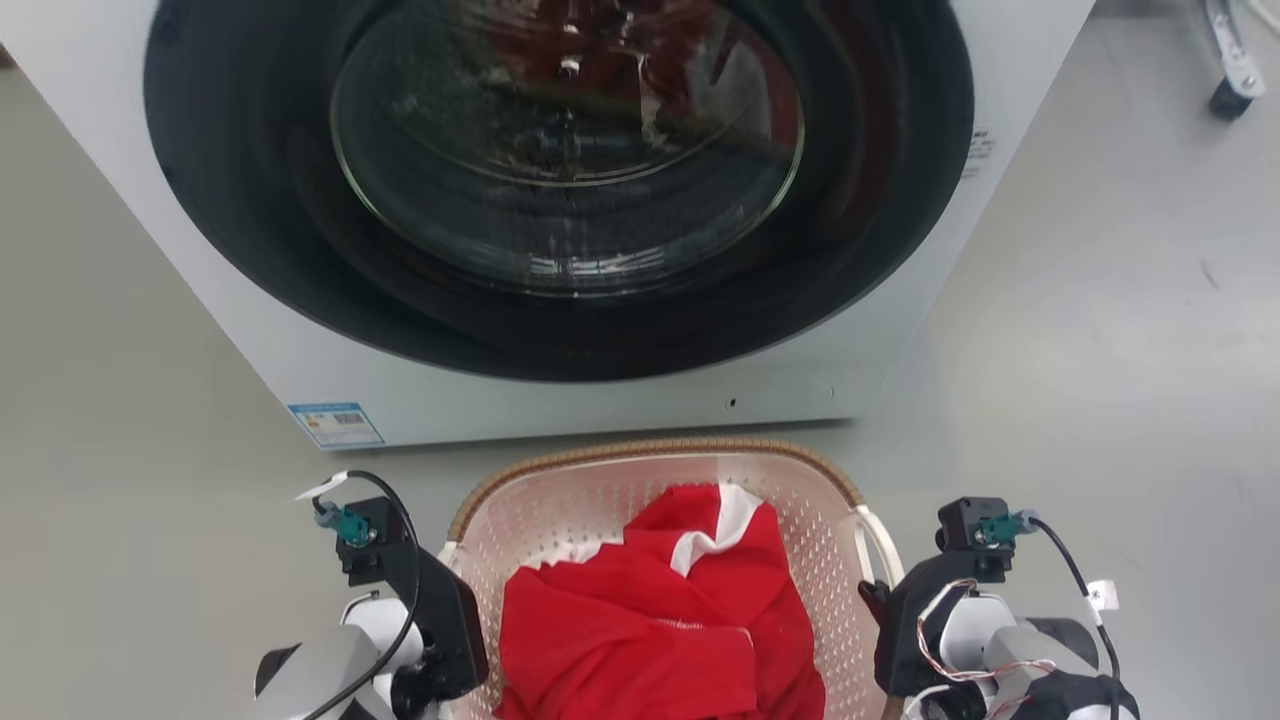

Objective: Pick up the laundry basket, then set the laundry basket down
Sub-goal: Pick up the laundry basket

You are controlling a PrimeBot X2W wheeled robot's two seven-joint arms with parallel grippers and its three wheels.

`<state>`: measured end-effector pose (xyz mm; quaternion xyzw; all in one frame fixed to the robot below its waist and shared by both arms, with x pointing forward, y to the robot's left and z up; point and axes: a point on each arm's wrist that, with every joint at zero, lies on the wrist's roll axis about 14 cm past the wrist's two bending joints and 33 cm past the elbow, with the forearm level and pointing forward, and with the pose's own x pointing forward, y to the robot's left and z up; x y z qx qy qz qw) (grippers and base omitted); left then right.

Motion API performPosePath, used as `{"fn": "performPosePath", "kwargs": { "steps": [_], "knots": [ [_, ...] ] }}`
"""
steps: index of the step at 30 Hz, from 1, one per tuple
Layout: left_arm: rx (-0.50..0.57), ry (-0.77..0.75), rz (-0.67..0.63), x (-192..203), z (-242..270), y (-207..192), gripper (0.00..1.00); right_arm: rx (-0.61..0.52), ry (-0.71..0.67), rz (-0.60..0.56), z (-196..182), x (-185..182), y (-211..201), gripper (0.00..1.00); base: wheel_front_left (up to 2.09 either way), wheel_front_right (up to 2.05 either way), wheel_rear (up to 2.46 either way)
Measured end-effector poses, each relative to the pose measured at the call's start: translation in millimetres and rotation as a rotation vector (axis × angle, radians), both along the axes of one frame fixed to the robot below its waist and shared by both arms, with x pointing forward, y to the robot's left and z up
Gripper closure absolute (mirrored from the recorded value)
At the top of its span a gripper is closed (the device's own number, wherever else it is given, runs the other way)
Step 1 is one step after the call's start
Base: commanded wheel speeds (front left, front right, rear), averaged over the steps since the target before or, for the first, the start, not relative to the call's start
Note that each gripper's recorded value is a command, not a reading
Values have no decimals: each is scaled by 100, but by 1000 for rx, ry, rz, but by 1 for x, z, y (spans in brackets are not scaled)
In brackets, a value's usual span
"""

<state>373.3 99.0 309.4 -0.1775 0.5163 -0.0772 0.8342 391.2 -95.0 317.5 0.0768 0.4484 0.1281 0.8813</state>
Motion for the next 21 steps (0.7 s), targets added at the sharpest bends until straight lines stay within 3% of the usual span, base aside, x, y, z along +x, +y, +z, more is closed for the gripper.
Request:
{"fn": "performPosePath", "kwargs": {
  "steps": [21],
  "knots": [
    [-18, 33, -25, -50, 21, -2, 100, 25, 70, -7, 19, -54, -1, 100, 0, 0, 0]
  ]
}}
